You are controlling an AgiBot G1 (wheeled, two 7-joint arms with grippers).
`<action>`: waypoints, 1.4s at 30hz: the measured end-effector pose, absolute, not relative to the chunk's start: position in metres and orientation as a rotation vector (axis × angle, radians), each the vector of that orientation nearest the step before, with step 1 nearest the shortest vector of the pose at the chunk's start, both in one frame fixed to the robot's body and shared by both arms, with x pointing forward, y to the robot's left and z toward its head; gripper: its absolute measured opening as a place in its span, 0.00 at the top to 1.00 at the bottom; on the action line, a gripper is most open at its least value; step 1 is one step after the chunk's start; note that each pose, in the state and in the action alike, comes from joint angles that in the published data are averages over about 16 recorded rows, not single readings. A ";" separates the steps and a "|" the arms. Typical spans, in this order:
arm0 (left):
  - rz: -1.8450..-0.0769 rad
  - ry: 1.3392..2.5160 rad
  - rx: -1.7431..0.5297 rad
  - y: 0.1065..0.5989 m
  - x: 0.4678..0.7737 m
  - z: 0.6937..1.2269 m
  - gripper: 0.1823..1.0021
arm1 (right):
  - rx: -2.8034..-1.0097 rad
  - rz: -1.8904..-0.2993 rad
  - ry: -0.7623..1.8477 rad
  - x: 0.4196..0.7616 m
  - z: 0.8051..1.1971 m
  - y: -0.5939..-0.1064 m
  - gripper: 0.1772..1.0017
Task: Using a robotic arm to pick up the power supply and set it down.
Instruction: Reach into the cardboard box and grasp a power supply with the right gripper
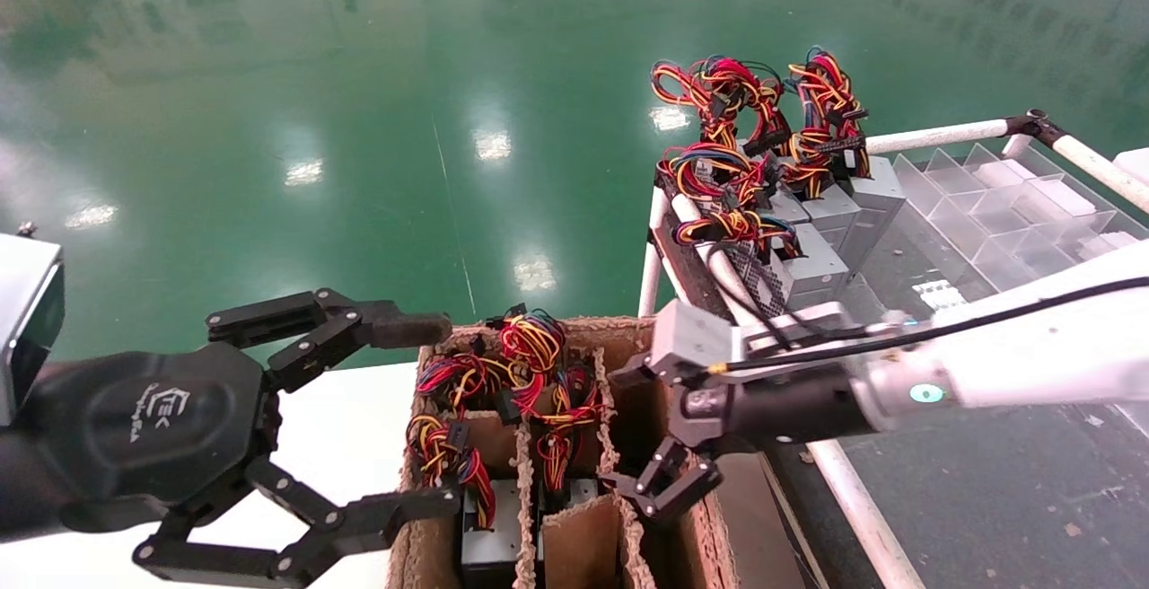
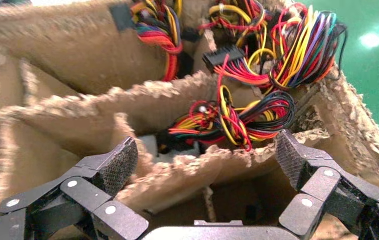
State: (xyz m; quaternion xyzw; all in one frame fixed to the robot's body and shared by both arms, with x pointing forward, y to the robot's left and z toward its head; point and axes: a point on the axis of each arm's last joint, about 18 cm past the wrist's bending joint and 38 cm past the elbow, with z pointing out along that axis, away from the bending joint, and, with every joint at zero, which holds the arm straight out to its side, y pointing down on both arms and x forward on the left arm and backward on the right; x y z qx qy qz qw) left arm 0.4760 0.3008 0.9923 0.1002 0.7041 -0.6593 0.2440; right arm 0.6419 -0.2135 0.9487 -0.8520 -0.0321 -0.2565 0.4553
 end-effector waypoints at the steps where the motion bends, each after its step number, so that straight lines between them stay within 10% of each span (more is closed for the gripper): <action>1: -1.800 1.923 0.274 0.301 0.476 0.992 0.23 | -2.103 -0.638 -0.080 0.645 0.948 -0.211 0.00; 17: -1.800 1.923 0.274 0.301 0.476 0.992 0.02 | -2.093 -0.709 -0.101 0.678 0.936 -0.184 0.00; 42: -1.800 1.923 0.274 0.301 0.476 0.992 0.00 | -2.131 -0.528 -0.031 0.676 0.928 -0.181 0.00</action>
